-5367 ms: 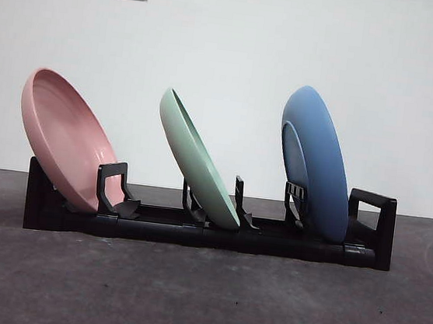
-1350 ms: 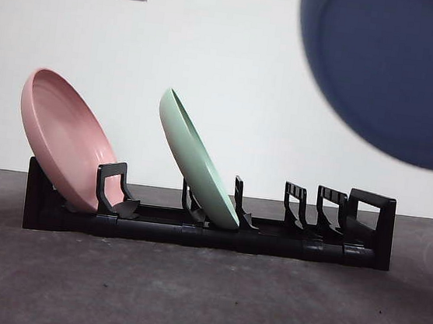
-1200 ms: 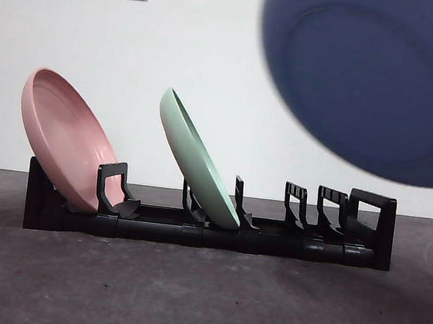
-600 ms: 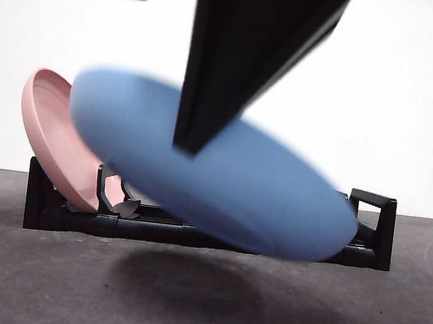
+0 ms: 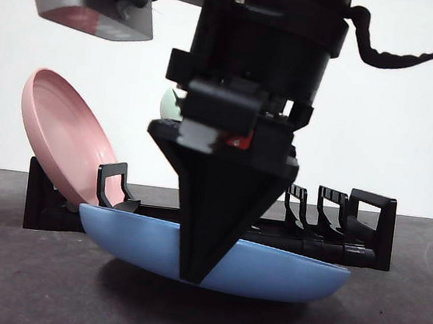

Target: Place the plate

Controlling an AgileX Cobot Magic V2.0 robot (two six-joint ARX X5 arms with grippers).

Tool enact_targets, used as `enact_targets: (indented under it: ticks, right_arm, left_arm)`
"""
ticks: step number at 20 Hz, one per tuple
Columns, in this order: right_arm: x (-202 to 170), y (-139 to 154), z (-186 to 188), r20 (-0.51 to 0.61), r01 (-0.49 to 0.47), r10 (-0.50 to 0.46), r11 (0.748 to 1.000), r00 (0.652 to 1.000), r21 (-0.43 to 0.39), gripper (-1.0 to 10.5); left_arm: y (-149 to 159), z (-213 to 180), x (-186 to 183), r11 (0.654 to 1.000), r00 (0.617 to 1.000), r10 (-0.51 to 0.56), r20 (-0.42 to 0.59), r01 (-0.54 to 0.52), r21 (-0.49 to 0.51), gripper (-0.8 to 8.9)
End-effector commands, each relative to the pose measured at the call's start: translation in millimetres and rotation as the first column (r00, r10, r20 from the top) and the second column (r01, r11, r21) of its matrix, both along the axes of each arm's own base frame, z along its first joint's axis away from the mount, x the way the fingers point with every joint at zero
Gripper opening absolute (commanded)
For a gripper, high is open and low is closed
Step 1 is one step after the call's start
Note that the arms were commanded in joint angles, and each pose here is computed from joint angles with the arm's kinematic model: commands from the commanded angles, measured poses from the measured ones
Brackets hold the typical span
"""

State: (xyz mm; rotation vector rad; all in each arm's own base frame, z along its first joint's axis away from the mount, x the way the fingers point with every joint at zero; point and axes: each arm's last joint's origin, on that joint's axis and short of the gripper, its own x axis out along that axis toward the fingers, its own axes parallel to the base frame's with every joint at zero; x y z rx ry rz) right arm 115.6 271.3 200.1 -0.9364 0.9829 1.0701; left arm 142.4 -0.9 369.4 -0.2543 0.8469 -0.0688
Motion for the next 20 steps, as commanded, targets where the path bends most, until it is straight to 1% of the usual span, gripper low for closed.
enact_targets:
  ticks: [1, 2, 4, 5, 6, 8, 9, 10, 11, 12, 13, 14, 15, 16, 17, 18, 20]
  right_arm:
    - [-2, 7, -2, -0.024, 0.001, 0.000, 1.000, 1.000, 0.015, 1.9]
    - [-2, 7, -1, -0.047, 0.020, -0.019, 0.999, 0.999, 0.031, 1.9]
    - [-4, 10, 6, -0.140, 0.037, -0.024, 0.995, 0.990, 0.091, 1.9]
    - [-6, 12, 16, -0.192, 0.044, -0.017, 0.990, 0.981, 0.137, 1.9]
    - [-6, 12, 27, -0.215, 0.051, -0.011, 0.983, 0.976, 0.179, 1.9]
    - [-3, 5, 60, -0.194, 0.073, -0.016, 0.955, 0.981, 0.289, 1.9]
    - [1, -2, 77, -0.169, 0.088, -0.030, 0.935, 0.985, 0.344, 1.9]
    - [7, -13, 92, -0.149, 0.127, -0.073, 0.911, 0.986, 0.394, 1.9]
    - [16, -26, 103, -0.131, 0.186, -0.142, 0.883, 0.981, 0.430, 1.9]
    - [26, -41, 112, -0.128, 0.257, -0.222, 0.854, 0.966, 0.453, 1.9]
    - [37, -58, 119, -0.136, 0.335, -0.308, 0.818, 0.941, 0.467, 2.0]
    - [46, -75, 124, -0.150, 0.411, -0.389, 0.778, 0.909, 0.474, 2.1]
    - [55, -92, 129, -0.166, 0.486, -0.467, 0.733, 0.868, 0.477, 2.1]
    - [62, -109, 132, -0.184, 0.556, -0.541, 0.682, 0.821, 0.475, 2.1]
    - [67, -125, 135, -0.200, 0.617, -0.605, 0.629, 0.771, 0.474, 2.1]
    - [72, -139, 138, -0.209, 0.664, -0.657, 0.581, 0.724, 0.471, 2.1]
    - [76, -165, 142, -0.210, 0.723, -0.731, 0.508, 0.649, 0.468, 2.1]
  left_arm:
    - [0, 6, 1, 1.000, 1.000, -0.007, 0.025, 0.006, 0.004, 2.80]
    - [0, 6, 1, 1.000, 1.000, -0.007, 0.025, 0.006, 0.004, 2.80]
    - [0, 6, 1, 1.000, 1.000, -0.007, 0.025, 0.006, 0.004, 2.80]
    - [0, 6, 1, 1.000, 1.000, -0.006, 0.025, 0.006, 0.004, 2.80]
    - [0, 6, 1, 1.000, 1.000, -0.006, 0.025, 0.006, 0.004, 2.80]
    - [0, 6, 1, 1.000, 1.000, -0.007, 0.025, 0.007, 0.003, 2.80]
    - [0, 6, 1, 1.000, 1.000, -0.006, 0.024, 0.006, 0.003, 2.80]
    - [0, 6, 1, 1.000, 1.000, -0.003, 0.024, 0.003, 0.000, 2.80]
    - [0, 6, 1, 1.000, 1.000, -0.002, 0.024, 0.002, -0.002, 2.80]
    - [-1, 6, 2, 1.000, 1.000, -0.009, 0.024, 0.009, -0.001, 2.80]
    - [-2, 6, 4, 1.000, 1.000, -0.017, 0.025, 0.017, -0.002, 2.81]
    - [-4, 6, 7, 1.000, 0.999, -0.028, 0.029, 0.028, -0.002, 2.81]
    - [-6, 6, 12, 0.999, 0.998, -0.041, 0.038, 0.041, -0.002, 2.83]
    - [-9, 5, 18, 0.999, 0.998, -0.052, 0.043, 0.053, -0.007, 2.83]
    - [-12, 5, 23, 0.998, 0.997, -0.059, 0.045, 0.060, -0.018, 2.83]
    - [-16, 4, 30, 0.997, 0.996, -0.072, 0.045, 0.074, -0.025, 2.83]
    - [-25, 1, 45, 0.994, 0.994, -0.107, 0.027, 0.108, -0.029, 2.83]
